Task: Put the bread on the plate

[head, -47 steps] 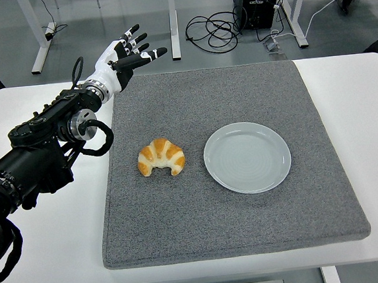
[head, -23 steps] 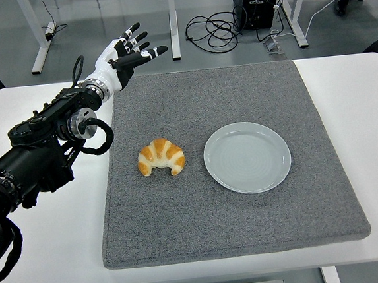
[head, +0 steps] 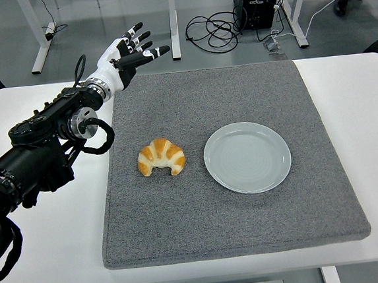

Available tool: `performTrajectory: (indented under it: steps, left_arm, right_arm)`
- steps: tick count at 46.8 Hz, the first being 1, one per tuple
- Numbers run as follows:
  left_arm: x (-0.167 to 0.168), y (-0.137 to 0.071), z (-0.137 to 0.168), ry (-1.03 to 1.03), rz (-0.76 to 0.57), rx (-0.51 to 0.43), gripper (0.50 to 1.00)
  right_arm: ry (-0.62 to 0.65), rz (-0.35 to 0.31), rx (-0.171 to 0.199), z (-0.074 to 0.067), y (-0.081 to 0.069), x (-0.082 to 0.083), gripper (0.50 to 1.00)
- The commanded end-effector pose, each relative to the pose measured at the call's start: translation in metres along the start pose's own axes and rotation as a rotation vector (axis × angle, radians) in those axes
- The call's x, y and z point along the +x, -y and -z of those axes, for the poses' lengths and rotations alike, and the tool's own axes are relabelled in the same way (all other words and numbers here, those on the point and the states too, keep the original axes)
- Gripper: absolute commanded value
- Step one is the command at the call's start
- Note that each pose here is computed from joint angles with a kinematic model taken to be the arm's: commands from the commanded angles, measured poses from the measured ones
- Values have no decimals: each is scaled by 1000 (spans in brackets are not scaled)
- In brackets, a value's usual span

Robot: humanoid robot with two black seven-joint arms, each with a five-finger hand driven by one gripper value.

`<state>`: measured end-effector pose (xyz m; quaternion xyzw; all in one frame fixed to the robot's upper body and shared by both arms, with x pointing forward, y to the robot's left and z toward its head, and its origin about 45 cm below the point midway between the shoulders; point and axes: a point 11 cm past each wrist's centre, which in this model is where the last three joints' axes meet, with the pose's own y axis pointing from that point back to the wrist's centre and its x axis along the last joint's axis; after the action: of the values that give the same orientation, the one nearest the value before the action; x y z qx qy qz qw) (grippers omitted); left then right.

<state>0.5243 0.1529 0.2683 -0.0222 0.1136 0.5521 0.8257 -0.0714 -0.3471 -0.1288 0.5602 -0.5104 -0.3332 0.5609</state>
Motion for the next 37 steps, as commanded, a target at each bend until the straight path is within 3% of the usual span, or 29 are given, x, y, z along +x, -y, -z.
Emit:
performTrajectory:
  steps: [1,14,24,37]
  left_arm:
    - [-11,2,-2,6,33,-2,987]
    - [-44,0,-13,158,168,-2,986]
    - [-47,-23,-33,413,203,-45,987]
    - [-46,-58,-39,740,255,-68,987]
  right_arm:
    - [-1,0,-1,0,0,0,1000]
    - [-1,0,1,0,0,0,1000]
    - [-1,1,1,0,0,0,1000]
    - [-1,1,1,0,0,0,1000]
